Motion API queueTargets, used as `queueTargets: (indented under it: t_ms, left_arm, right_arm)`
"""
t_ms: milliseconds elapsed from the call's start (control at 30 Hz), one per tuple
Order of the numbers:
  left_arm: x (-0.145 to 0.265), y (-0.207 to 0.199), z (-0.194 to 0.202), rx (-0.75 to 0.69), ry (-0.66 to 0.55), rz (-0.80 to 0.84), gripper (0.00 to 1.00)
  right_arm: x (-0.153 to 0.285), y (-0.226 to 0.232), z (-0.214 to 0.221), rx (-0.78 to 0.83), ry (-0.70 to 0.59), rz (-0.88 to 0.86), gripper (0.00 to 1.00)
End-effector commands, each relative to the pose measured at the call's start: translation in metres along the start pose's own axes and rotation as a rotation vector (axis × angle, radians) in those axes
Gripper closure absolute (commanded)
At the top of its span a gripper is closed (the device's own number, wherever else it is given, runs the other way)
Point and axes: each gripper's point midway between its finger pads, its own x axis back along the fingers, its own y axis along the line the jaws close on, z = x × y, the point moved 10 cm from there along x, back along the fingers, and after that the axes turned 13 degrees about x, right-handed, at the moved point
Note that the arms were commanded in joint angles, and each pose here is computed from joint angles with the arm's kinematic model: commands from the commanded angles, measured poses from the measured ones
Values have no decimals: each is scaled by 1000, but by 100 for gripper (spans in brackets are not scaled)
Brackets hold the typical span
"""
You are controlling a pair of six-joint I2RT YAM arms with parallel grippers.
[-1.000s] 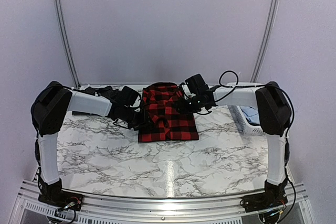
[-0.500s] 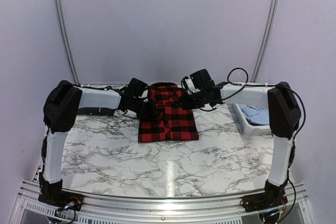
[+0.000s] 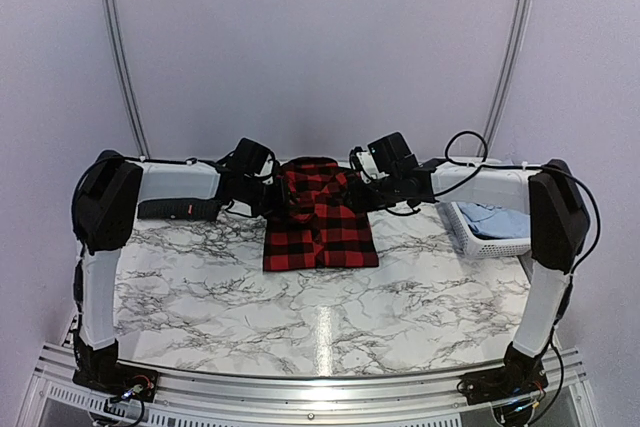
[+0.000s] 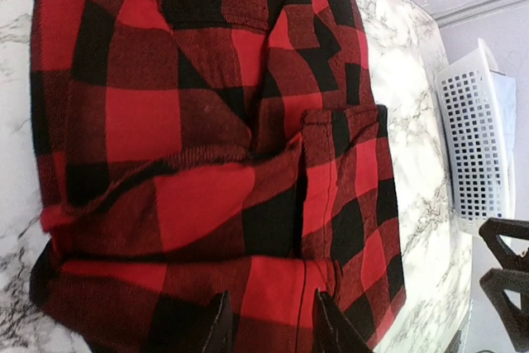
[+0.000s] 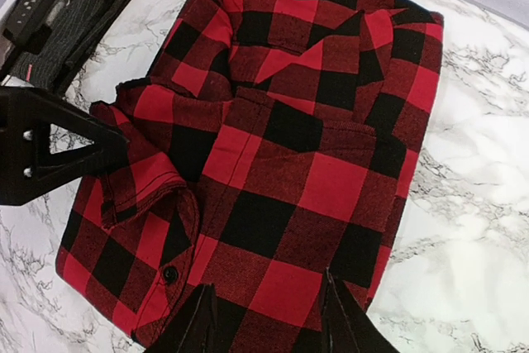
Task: Fold and stack the long sleeve shirts
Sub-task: Smooth out the 2/3-rectangle-folded shirt at the center of the board.
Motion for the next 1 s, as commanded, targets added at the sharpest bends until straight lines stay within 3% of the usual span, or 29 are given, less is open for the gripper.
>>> queueTargets:
  t_ms: [0,200,467,733,967]
  left_arm:
    - [47,-7,8,-46,-48,-23,64]
    - [68,17,34,-24,-41,-88,71]
    - [37,32,52,-21,19,-130,84]
    - [-16,26,15,-49,-12,-130,86]
    - [-47,7,-33,-22,-49,-26,82]
  right_arm:
    - [11,4,-3,25,-25,6,61]
    - [14,4,1,31,-18,10,61]
    - [16,4,9,28,-1,20,61]
    - [34,2,16,11,6,48,61]
    - [44,1,33,-16,20,53,61]
